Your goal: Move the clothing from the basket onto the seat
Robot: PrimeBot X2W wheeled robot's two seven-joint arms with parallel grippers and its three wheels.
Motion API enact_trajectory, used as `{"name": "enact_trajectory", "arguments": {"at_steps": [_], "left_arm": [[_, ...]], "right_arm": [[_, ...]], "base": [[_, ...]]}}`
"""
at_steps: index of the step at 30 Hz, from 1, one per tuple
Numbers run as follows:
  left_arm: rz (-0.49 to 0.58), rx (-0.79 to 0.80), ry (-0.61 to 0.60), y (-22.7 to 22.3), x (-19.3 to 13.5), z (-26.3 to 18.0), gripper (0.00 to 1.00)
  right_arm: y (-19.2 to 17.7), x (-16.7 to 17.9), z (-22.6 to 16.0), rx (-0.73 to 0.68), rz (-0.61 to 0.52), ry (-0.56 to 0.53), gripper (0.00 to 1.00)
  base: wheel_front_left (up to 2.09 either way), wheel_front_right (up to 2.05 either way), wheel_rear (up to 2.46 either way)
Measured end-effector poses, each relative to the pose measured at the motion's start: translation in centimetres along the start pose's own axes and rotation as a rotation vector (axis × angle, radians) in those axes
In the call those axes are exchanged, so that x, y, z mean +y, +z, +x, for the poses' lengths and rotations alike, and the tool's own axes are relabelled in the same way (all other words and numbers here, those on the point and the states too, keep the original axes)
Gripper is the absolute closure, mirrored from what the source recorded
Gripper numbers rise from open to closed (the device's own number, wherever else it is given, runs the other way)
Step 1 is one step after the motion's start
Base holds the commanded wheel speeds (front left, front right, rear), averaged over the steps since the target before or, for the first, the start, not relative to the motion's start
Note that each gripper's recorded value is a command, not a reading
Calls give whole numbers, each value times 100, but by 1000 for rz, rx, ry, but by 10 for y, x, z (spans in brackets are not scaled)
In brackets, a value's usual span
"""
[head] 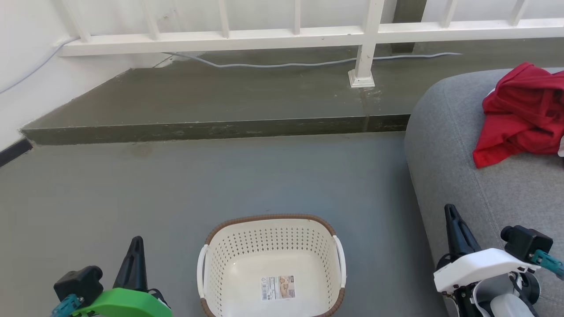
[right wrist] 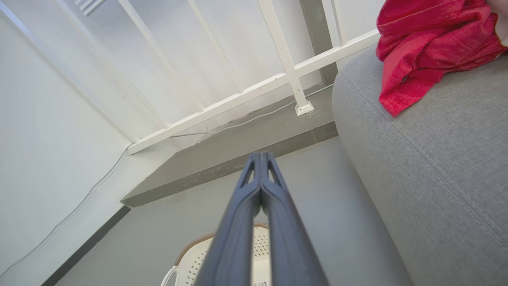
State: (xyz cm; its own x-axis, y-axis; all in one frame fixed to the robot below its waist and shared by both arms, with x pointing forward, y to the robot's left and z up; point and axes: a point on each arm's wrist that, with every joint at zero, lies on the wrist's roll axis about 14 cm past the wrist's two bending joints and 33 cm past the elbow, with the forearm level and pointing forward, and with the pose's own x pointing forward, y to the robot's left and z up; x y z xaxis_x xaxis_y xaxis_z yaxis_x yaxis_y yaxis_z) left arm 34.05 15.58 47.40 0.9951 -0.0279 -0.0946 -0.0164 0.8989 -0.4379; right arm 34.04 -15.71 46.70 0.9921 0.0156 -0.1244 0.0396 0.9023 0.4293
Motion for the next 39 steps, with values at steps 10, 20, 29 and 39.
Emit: {"name": "enact_trajectory", "arguments": {"at_steps": [10, 20, 29, 39], "left_arm": [[-133, 28, 26, -3, 7, 1, 100], [-252, 55, 45, -6, 14, 2, 100], [-368, 67, 55, -5, 17, 6, 100], [-505, 78, 63, -7, 19, 10, 100]], "right_arm": [[0, -8, 2, 20, 133, -30, 100], [3, -14, 6, 29, 249, -41, 100], [2, -19, 8, 41, 373, -56, 100], [4, -24, 12, 44, 508, -63, 100]], "base": [[0, 0, 0], [0, 0, 0], [0, 0, 0], [0, 0, 0]]}}
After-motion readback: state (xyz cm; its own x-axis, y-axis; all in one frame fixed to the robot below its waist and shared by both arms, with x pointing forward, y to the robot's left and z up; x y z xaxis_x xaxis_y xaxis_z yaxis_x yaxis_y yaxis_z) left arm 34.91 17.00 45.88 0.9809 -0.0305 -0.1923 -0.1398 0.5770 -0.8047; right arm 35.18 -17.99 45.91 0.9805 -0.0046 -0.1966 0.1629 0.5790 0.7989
